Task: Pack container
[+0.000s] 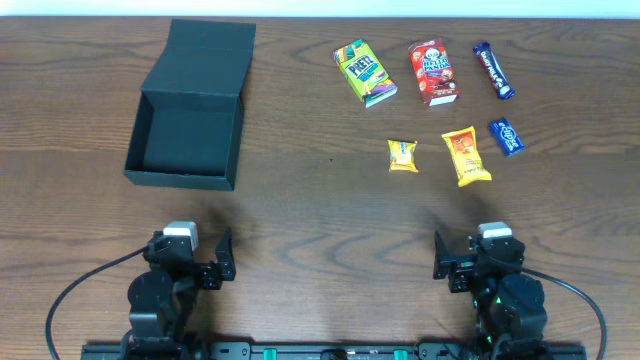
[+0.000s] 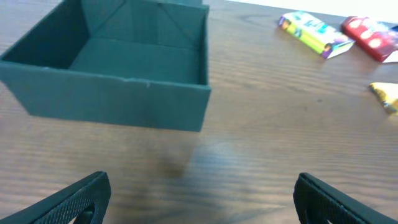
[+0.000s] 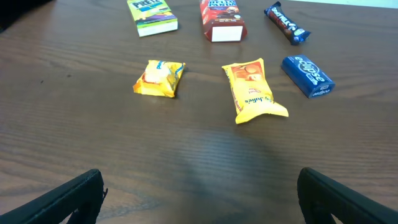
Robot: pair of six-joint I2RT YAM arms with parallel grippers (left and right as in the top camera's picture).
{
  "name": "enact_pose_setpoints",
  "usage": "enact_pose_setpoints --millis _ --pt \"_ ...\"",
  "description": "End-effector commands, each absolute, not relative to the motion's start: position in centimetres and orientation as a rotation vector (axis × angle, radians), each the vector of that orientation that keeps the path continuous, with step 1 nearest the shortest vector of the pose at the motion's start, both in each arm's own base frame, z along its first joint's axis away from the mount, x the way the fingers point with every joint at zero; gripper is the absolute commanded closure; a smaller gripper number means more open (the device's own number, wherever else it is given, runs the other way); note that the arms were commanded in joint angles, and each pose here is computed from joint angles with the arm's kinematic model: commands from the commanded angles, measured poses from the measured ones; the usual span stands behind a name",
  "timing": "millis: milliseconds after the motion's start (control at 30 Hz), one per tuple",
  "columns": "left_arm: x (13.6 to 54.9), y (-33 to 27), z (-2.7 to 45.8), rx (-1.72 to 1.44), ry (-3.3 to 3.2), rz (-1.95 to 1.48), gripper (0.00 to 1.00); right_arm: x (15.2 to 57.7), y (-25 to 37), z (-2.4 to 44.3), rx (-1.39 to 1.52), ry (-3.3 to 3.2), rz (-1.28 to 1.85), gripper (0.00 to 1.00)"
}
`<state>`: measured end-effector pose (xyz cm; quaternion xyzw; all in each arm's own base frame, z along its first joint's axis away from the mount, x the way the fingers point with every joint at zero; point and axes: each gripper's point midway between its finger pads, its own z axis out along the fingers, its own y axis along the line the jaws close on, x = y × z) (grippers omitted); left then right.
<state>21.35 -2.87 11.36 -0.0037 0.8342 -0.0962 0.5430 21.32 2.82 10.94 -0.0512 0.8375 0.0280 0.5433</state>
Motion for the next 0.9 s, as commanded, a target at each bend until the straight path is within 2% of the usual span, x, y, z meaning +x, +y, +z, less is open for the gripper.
enact_pose_setpoints --millis 0,133,367,633,867 --pt "21.5 -3.9 11.7 -0.001 1.953 -0.317 0.05 21.3 2.8 11.0 -0.104 1.985 0.073 0.01" --pt "21.6 -6.3 13.9 0.092 1.865 -0.456 0.05 21.3 2.8 11.0 -0.104 1.985 0.073 0.01" --pt "23.0 -5.0 16.9 0.043 1.745 -0.39 0.05 21.3 2.8 11.0 -0.104 1.985 0.072 0.01" --pt "25.2 -4.1 16.8 -0.032 1.864 -0.353 0.05 21.3 2.8 11.0 -0.104 1.985 0.073 0.01" --pt "29.2 -4.1 18.9 0.076 1.985 -0.263 0.05 21.3 2.8 11.0 -0.104 1.985 0.072 0.01"
